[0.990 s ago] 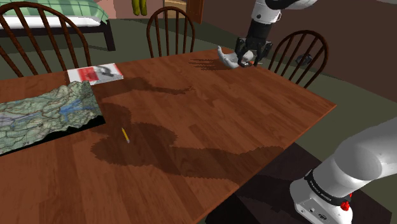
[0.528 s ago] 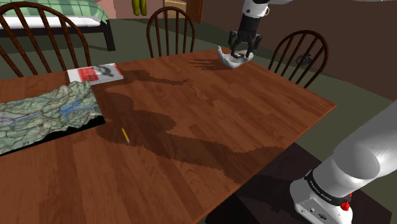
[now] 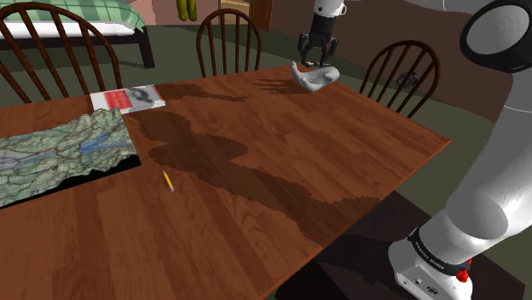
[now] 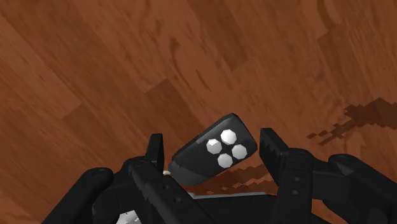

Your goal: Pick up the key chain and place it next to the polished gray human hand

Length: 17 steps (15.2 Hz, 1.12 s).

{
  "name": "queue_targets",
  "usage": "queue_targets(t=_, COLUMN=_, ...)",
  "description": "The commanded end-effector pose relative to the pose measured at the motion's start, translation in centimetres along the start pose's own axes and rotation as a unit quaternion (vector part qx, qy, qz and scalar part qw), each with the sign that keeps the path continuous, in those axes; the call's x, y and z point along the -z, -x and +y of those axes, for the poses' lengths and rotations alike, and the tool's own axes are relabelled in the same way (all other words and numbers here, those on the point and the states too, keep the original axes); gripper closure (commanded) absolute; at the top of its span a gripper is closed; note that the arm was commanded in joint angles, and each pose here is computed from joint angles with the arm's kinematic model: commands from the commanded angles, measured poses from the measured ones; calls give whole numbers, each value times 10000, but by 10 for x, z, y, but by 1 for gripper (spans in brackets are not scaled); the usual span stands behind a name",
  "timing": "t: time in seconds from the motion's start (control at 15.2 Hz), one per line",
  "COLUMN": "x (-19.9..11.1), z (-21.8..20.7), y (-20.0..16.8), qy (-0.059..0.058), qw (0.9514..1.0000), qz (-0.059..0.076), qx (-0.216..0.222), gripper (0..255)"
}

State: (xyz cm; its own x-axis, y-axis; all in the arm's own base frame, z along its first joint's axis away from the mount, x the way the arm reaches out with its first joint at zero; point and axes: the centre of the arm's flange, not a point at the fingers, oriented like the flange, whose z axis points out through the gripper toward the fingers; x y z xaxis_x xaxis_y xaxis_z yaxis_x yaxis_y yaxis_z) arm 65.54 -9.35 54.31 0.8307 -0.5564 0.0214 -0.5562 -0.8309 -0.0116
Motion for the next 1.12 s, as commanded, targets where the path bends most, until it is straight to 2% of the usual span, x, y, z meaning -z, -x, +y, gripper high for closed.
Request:
queue_targets(t=0.0, x=2, z=-4, y=-20, qy=0, qw=10000, qz=2, qx=-2, gripper=255)
queue_targets(t=1.06, x=-83, z=-3, y=-18, qy=0, qw=10000, qz=2, qx=-2, gripper=255)
